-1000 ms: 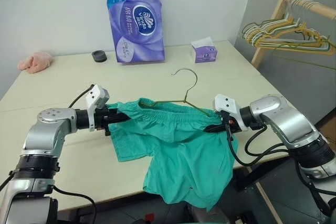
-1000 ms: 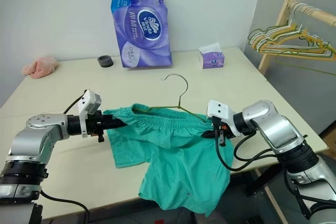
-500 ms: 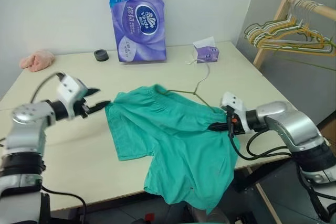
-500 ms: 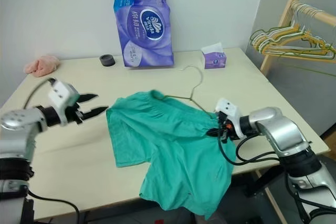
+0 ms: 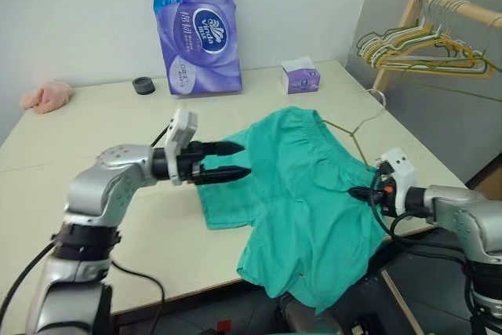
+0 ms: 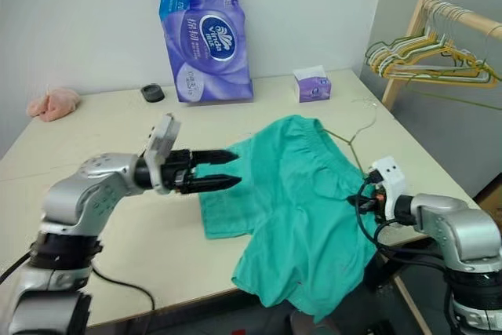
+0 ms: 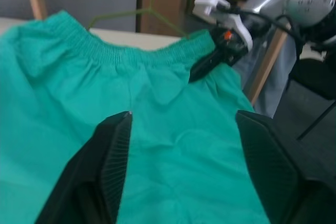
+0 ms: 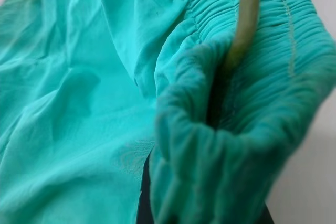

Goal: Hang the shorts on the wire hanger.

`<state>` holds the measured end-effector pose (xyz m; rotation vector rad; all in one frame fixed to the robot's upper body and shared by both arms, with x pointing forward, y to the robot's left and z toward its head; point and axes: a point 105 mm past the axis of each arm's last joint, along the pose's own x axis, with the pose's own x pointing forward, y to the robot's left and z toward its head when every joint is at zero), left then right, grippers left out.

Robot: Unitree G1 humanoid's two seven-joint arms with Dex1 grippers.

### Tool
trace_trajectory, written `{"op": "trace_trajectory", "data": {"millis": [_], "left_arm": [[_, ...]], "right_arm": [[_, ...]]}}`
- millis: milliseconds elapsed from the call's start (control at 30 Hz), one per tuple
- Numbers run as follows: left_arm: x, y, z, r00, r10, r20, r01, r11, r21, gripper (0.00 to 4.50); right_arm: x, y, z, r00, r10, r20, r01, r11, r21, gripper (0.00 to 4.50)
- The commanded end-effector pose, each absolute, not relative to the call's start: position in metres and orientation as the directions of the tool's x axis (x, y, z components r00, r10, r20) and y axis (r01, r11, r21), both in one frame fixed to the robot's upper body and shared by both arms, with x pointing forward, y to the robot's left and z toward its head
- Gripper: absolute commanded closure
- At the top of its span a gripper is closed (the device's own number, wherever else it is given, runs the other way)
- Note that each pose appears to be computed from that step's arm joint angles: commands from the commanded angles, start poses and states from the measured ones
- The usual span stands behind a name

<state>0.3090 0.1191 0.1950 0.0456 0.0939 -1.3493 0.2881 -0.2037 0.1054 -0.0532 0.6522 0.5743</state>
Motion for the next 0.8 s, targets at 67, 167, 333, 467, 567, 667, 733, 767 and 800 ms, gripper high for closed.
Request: {"op": "trace_trajectory", "data": {"millis": [67, 167, 333, 467, 567, 667, 733, 767, 800], "left_arm": [[0.315, 0.089, 0.203, 0.177, -0.976, -0.125, 0.976, 0.159, 0.146, 0.03], [0.318, 0.067, 0.205, 0.157, -0.975, -0.159, 0.958, 0.112, 0.264, 0.03], [0.320, 0.015, 0.223, 0.109, -0.989, -0.100, 0.904, 0.057, 0.424, 0.03], [0.319, -0.012, 0.232, 0.054, -0.994, -0.092, 0.909, 0.011, 0.416, 0.03], [0.322, -0.029, 0.242, 0.043, -0.996, -0.083, 0.911, 0.004, 0.413, 0.03], [0.322, -0.041, 0.257, 0.027, -0.998, -0.055, 0.921, 0.003, 0.389, 0.03], [0.322, -0.045, 0.263, 0.029, -0.998, -0.050, 0.917, 0.007, 0.398, 0.03], [0.323, -0.046, 0.265, 0.034, -0.998, -0.049, 0.913, 0.011, 0.407, 0.03], [0.323, -0.047, 0.266, 0.038, -0.998, -0.049, 0.909, 0.015, 0.417, 0.03]], "right_arm": [[0.277, -0.231, 0.131, 0.718, 0.385, -0.580, -0.398, 0.911, 0.112, 4.50], [0.268, -0.250, 0.140, 0.736, 0.319, -0.597, -0.308, 0.943, 0.125, 4.50], [0.255, -0.294, 0.151, 0.790, 0.211, -0.576, -0.117, 0.974, 0.196, 4.50], [0.256, -0.325, 0.168, 0.843, 0.078, -0.532, 0.032, 0.980, 0.195, 4.50], [0.265, -0.347, 0.195, 0.877, -0.039, -0.478, 0.138, 0.975, 0.175, 4.50], [0.274, -0.355, 0.221, 0.892, -0.091, -0.443, 0.174, 0.973, 0.150, 4.50], [0.282, -0.356, 0.236, 0.897, -0.108, -0.428, 0.181, 0.974, 0.133, 4.50], [0.286, -0.356, 0.243, 0.899, -0.118, -0.423, 0.187, 0.974, 0.127, 4.50], [0.291, -0.358, 0.249, 0.899, -0.134, -0.418, 0.204, 0.971, 0.127, 4.50]]}}
